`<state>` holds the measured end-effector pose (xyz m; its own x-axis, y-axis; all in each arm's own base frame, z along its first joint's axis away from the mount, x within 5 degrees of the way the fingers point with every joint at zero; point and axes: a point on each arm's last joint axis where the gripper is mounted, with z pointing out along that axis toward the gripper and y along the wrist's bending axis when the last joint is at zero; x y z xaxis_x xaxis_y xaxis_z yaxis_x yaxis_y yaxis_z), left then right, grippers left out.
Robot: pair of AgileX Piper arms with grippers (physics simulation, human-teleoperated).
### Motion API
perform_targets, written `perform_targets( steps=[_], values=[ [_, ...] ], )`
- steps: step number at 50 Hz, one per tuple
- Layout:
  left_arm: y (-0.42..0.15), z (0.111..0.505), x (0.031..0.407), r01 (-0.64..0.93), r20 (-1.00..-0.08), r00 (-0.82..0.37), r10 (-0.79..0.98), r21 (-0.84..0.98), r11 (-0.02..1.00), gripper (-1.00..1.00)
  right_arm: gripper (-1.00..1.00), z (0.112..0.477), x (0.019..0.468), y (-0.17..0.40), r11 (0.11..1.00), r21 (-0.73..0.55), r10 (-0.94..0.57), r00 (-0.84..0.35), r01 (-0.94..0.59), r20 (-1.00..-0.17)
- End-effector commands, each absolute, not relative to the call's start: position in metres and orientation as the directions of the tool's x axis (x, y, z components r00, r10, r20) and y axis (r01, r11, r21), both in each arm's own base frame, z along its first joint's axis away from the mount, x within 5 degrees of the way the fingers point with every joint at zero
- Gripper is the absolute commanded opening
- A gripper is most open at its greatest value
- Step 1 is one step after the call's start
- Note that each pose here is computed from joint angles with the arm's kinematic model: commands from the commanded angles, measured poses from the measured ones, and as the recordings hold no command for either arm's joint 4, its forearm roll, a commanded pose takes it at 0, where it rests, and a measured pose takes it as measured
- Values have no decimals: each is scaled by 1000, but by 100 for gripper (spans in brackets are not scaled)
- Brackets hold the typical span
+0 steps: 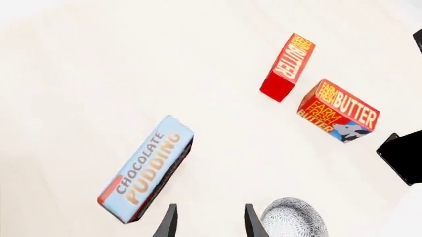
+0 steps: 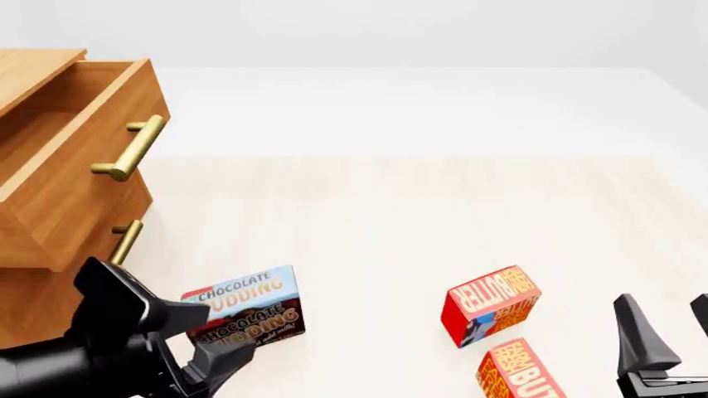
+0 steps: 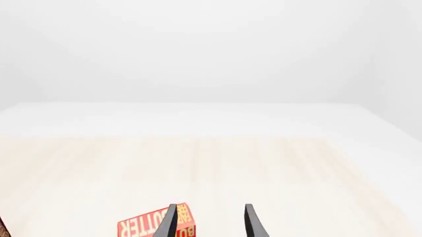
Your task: Put the bowl in the top drawer of the cabinet.
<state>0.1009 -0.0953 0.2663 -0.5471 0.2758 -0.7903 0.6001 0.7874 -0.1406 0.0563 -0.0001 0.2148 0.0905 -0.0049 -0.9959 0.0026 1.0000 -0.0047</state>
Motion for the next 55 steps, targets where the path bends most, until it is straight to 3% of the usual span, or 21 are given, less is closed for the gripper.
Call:
perform_targets(
  steps=[1,36,42,55],
  values=[
    [-113,262,96,642,-761,-573,303,-187,744,100,100,214,56,0,1000,3,3,88,6,-996],
    [-125,257,87,661,-746,-600,290,-257,705,100,100,216,56,0,1000,-1,0,99,-6,-995],
    [-151,224,73,686,-673,-650,352,-322,652,100,100,215,56,0,1000,-2,-1,98,-8,-995],
    [-162,217,73,694,-646,-657,389,-317,646,100,100,216,56,0,1000,-3,-2,99,-8,-995]
  ],
)
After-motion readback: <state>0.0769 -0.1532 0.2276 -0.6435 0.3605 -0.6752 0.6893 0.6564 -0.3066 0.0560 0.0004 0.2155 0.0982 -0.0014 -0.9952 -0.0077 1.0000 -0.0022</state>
